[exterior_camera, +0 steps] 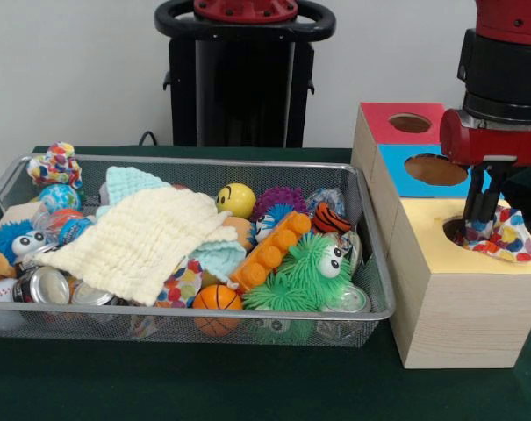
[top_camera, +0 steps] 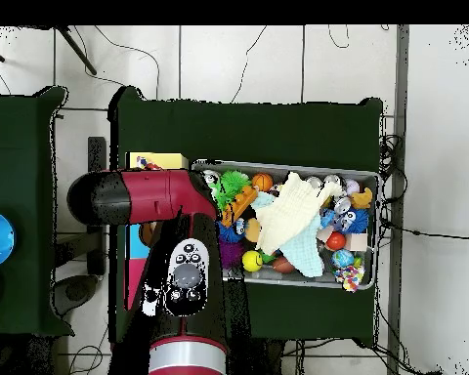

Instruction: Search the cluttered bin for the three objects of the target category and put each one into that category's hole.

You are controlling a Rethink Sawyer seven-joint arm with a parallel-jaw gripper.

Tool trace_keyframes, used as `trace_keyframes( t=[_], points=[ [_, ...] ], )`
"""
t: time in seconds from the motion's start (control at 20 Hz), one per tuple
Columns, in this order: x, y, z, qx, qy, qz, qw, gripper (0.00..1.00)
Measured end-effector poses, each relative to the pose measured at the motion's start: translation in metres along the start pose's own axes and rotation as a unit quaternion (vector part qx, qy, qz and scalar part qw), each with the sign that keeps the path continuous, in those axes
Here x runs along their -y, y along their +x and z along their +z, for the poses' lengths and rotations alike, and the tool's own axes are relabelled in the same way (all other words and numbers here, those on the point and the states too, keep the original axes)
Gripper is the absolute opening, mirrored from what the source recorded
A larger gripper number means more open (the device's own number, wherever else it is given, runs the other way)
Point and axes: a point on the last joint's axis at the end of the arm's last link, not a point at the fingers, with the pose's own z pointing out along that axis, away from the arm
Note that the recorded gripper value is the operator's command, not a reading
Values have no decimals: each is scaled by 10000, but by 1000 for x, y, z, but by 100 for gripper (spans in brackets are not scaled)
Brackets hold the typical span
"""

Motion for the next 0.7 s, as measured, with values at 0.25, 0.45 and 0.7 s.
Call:
trace_keyframes(
  t=[0.25,0.45,0.7],
  points=[
    [-5,6,8,-68,0,-41,10000,0],
    [-15,10,14,-98,10,-118,9999,0],
    [-17,10,12,-81,77,-149,9998,0]
  ],
)
